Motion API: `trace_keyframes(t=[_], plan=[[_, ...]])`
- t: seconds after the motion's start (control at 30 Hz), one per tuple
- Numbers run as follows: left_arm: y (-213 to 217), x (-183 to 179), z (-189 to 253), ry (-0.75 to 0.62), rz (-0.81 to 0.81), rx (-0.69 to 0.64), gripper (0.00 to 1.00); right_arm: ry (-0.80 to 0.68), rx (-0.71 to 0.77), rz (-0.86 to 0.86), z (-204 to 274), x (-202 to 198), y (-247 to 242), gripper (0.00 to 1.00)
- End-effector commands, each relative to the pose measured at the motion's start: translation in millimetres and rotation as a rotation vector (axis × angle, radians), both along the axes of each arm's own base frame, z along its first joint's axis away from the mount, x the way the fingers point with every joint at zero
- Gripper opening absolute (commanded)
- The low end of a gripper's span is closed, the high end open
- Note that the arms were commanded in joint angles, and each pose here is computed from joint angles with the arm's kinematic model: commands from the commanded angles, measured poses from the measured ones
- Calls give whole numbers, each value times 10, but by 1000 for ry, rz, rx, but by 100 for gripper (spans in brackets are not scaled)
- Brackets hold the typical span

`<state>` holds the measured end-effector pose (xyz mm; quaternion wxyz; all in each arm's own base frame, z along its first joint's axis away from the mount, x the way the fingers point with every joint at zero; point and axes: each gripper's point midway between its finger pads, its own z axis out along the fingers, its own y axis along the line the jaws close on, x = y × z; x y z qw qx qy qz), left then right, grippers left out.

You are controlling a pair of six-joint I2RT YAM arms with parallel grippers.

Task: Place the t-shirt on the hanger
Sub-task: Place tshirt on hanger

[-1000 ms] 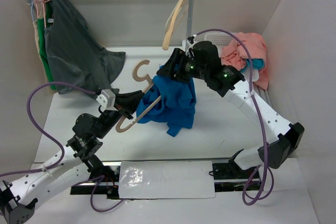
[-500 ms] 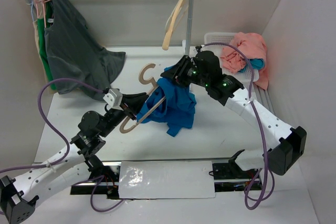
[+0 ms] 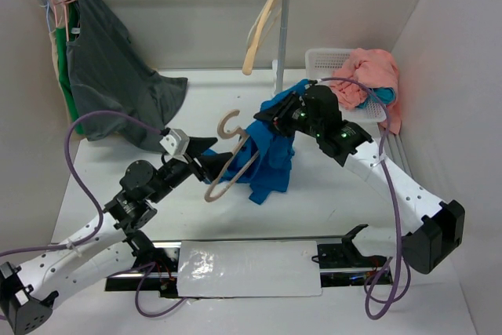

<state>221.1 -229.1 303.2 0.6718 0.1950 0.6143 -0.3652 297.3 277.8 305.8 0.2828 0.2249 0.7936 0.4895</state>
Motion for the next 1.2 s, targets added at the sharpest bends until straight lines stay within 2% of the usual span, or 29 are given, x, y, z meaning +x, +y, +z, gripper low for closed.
trace_keyframes(t=[0.0,0.07,0.13,0.17,0.27,0.3,0.4,0.43,0.57,0.8,1.03,1.1,1.17], plan=[[61,-81,448,-34,-3,-80,78,-111,37,-96,237,210,-254,0],[136,-111,461,-24,16,-77,95,-118,44,-96,274,206,-288,0],[181,-144,465,-42,22,-59,99,-128,46,-85,278,195,-315,0],[239,-155,474,-41,41,-63,99,-143,44,-96,300,235,-357,0],[395,-78,343,54,138,-68,87,-149,58,-86,327,230,-407,0],[496,43,266,140,233,-113,87,-166,69,-88,387,232,-440,0],[465,171,26,330,270,-68,94,-232,79,-50,588,212,-428,0],[421,334,-190,418,289,-10,95,-248,83,-24,646,176,-404,0],[43,457,-344,581,145,74,95,-253,66,19,676,167,-377,0],[-195,522,-538,702,-26,80,96,-256,60,20,709,90,-441,0],[-258,425,-694,771,-92,54,99,-277,46,3,767,129,-512,0],[-295,437,-834,831,-93,49,99,-285,51,12,788,120,-500,0],[-325,476,-876,846,-90,32,95,-285,51,12,798,140,-492,0]])
